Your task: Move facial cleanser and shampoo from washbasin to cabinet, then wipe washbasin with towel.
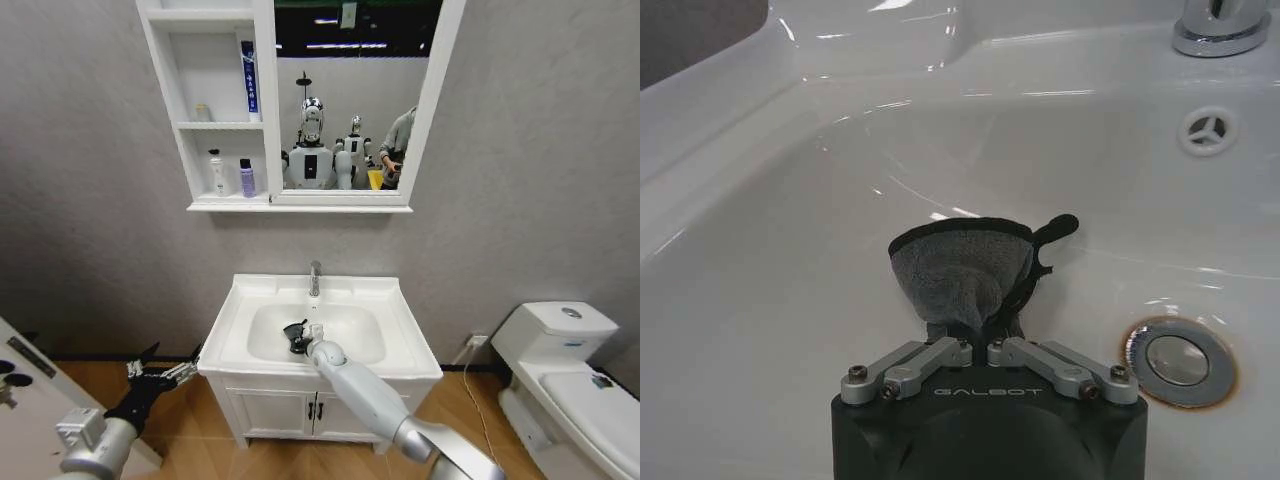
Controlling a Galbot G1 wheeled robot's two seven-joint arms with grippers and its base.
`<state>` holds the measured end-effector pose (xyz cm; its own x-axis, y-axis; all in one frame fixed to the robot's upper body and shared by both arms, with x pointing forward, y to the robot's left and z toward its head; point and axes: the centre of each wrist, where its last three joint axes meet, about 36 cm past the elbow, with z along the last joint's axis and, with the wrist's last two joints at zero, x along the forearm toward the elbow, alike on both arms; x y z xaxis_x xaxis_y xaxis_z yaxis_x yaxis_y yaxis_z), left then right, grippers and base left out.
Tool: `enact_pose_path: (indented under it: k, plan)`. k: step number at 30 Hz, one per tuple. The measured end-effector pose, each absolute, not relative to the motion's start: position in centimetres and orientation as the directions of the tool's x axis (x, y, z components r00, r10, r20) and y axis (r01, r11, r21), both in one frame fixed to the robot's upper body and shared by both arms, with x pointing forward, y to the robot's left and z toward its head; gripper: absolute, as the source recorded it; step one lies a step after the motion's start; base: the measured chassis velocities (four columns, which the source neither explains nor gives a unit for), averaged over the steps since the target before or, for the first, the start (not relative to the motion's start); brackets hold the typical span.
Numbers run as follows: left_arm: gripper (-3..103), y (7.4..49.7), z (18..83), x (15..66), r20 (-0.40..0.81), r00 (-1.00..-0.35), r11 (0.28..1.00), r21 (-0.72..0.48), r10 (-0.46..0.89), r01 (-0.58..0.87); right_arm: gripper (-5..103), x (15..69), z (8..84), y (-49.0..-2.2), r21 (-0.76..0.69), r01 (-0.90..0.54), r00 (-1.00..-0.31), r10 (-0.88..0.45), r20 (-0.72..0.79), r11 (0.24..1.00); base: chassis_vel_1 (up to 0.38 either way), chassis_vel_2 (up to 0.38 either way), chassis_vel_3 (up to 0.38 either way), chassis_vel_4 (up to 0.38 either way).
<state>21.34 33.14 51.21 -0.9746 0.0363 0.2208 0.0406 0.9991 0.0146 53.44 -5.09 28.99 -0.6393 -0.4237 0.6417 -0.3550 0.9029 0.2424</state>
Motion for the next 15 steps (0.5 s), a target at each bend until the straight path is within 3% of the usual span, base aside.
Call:
enact_pose_path:
  k: [6,10,15]
  plan:
    - [100,33.1,51.2,21.3,0.221,-0.975,0.999,0.015,0.036,0.041,2,54.1,28.9,-3.9,0.275,-0.346,-0.625,-0.439,0.645,0.897,0.0,0.0,0.0,0.0]
    - [100,33.1,51.2,21.3,0.221,-0.975,0.999,0.015,0.036,0.041,2,54.5,29.7,-4.3,0.126,-0.293,-0.616,-0.288,0.733,0.948,0.0,0.0,0.0,0.0]
    - [100,33.1,51.2,21.3,0.221,-0.975,0.999,0.015,0.036,0.041,2,54.8,31.0,-7.5,-0.078,-0.259,-0.673,-0.122,0.729,0.963,0.0,0.0,0.0,0.0]
